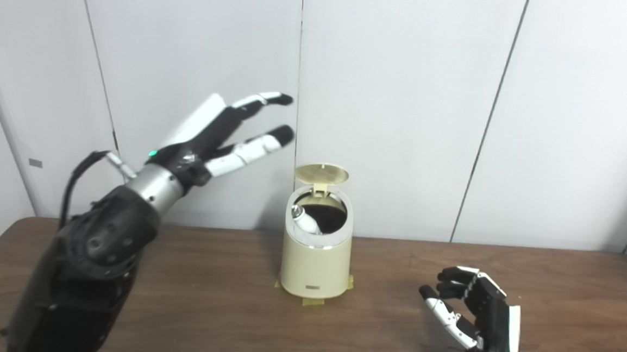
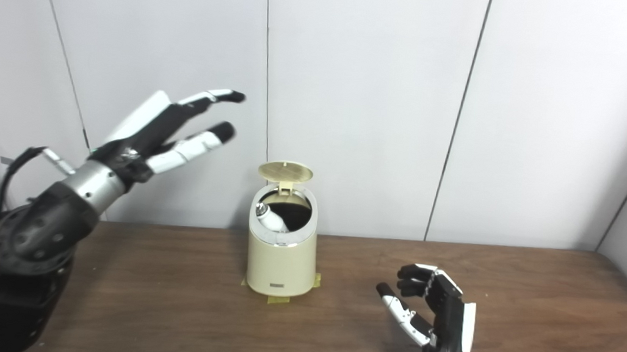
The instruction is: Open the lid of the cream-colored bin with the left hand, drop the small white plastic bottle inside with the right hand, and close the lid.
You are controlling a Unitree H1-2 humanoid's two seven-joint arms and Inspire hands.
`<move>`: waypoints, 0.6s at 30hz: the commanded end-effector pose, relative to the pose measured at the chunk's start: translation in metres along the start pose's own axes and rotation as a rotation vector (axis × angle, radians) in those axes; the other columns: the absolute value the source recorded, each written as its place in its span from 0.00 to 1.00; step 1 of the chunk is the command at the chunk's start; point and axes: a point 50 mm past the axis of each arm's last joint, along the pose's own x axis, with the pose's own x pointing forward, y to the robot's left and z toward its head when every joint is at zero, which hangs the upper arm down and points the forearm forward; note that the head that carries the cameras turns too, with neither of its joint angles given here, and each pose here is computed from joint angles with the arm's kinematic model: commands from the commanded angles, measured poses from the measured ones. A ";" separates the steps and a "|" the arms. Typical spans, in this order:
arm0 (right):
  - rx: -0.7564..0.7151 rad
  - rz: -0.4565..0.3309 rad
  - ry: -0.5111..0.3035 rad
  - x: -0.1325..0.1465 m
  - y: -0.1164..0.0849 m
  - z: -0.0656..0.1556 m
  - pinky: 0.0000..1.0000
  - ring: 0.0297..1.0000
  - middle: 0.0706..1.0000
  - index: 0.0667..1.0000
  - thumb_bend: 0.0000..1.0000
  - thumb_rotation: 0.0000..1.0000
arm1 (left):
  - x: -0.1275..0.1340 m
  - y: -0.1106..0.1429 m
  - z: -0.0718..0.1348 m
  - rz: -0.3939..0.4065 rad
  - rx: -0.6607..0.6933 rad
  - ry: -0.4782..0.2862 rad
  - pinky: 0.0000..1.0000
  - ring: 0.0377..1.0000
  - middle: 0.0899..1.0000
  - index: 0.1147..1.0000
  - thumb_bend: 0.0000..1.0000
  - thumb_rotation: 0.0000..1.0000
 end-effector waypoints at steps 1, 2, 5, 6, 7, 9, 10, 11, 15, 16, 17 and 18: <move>0.007 0.000 0.022 -0.006 0.002 -0.007 0.44 0.47 0.49 0.45 0.48 0.14 | 0.015 0.015 0.016 0.041 0.061 -0.018 1.00 1.00 0.94 0.89 0.82 1.00; 0.006 0.001 0.019 -0.006 0.002 -0.007 0.44 0.47 0.49 0.45 0.48 0.14 | 0.022 0.011 0.017 0.028 0.074 -0.002 1.00 1.00 0.93 0.88 0.83 1.00; 0.001 0.002 0.014 -0.006 0.003 -0.008 0.44 0.47 0.49 0.45 0.48 0.14 | 0.036 0.002 0.016 0.002 0.102 0.041 1.00 1.00 0.91 0.86 0.82 1.00; 0.002 0.003 0.010 -0.006 0.003 -0.008 0.44 0.47 0.49 0.45 0.48 0.14 | 0.038 0.000 0.015 -0.003 0.098 0.048 1.00 1.00 0.91 0.85 0.80 1.00; 0.002 0.004 0.008 -0.006 0.003 -0.008 0.44 0.47 0.49 0.45 0.48 0.14 | 0.039 -0.001 0.014 -0.005 0.093 0.053 1.00 1.00 0.91 0.85 0.79 1.00; 0.001 0.004 0.009 -0.006 0.003 -0.008 0.44 0.47 0.48 0.45 0.48 0.14 | 0.043 -0.004 0.014 -0.006 0.083 0.062 1.00 1.00 0.92 0.85 0.77 1.00; -0.001 0.004 0.009 -0.007 0.003 -0.008 0.44 0.47 0.48 0.45 0.48 0.14 | 0.044 -0.005 0.013 -0.007 0.080 0.064 1.00 1.00 0.92 0.84 0.76 1.00; -0.001 0.003 0.011 -0.007 0.003 -0.008 0.44 0.47 0.48 0.45 0.48 0.14 | 0.046 -0.006 0.013 -0.009 0.081 0.068 1.00 1.00 0.92 0.84 0.76 1.00; 0.010 0.004 0.016 -0.007 0.004 -0.008 0.44 0.47 0.48 0.45 0.48 0.14 | 0.052 -0.009 0.012 -0.024 0.108 0.093 1.00 0.99 0.93 0.84 0.75 1.00; 0.011 0.006 0.013 -0.006 0.004 -0.008 0.44 0.47 0.48 0.45 0.48 0.14 | 0.053 -0.010 0.012 -0.028 0.118 0.099 1.00 1.00 0.94 0.86 0.76 1.00; 0.014 0.007 0.013 -0.006 0.004 -0.008 0.44 0.47 0.48 0.45 0.48 0.14 | 0.055 -0.010 0.012 -0.032 0.129 0.107 1.00 1.00 0.94 0.86 0.76 1.00; 0.015 0.007 0.012 -0.006 0.005 -0.008 0.44 0.47 0.48 0.45 0.48 0.14 | 0.057 -0.011 0.012 -0.032 0.137 0.116 1.00 1.00 0.95 0.87 0.76 1.00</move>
